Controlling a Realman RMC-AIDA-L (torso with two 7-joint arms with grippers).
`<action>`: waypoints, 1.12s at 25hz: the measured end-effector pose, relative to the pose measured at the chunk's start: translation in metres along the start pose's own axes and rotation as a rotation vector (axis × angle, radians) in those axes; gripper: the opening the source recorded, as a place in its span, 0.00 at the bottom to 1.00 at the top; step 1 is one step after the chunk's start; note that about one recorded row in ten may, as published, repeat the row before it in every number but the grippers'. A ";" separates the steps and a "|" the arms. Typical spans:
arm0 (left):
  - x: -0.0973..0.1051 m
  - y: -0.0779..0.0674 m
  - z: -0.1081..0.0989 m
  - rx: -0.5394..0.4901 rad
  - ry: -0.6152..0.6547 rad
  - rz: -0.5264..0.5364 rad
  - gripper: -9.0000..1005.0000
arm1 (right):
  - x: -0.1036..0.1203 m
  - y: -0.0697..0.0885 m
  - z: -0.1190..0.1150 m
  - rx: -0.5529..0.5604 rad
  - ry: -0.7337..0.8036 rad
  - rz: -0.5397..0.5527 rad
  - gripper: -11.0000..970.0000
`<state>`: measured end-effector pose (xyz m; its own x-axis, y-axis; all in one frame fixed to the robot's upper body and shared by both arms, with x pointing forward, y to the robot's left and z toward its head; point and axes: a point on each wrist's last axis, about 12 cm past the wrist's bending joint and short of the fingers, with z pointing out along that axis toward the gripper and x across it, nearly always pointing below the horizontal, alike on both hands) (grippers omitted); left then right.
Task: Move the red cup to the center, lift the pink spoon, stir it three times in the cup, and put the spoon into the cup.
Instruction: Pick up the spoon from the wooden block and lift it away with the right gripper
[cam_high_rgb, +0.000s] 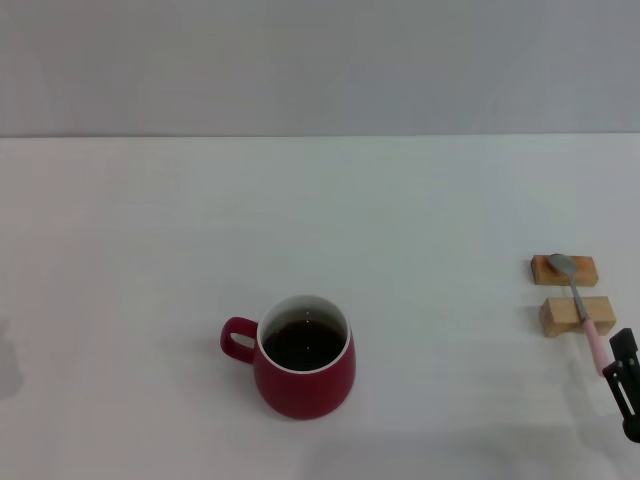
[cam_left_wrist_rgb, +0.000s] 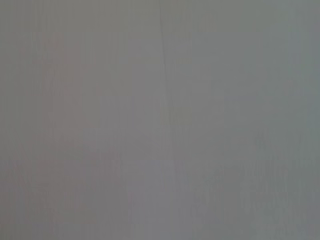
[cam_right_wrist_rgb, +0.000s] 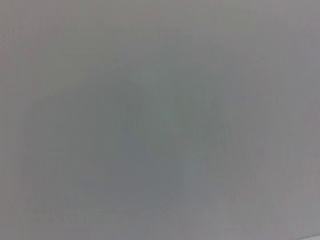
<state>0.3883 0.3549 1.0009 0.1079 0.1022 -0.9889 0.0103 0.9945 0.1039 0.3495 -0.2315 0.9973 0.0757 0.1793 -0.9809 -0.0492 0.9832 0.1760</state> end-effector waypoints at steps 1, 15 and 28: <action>-0.001 0.000 -0.001 0.001 -0.010 -0.002 0.03 | 0.000 0.000 -0.001 -0.001 0.001 0.000 0.73; 0.001 0.001 0.004 0.009 0.012 -0.040 0.48 | 0.004 -0.010 -0.008 0.081 0.036 -0.011 0.73; 0.001 0.002 0.003 -0.011 0.012 -0.049 0.83 | 0.012 -0.019 0.001 0.091 0.101 -0.031 0.73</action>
<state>0.3910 0.3567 0.9999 0.0956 0.0540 -0.9940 0.0043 0.9985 0.0546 0.3528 -0.2480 0.9822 -0.0250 0.1492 -0.9885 0.0424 0.9881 0.1481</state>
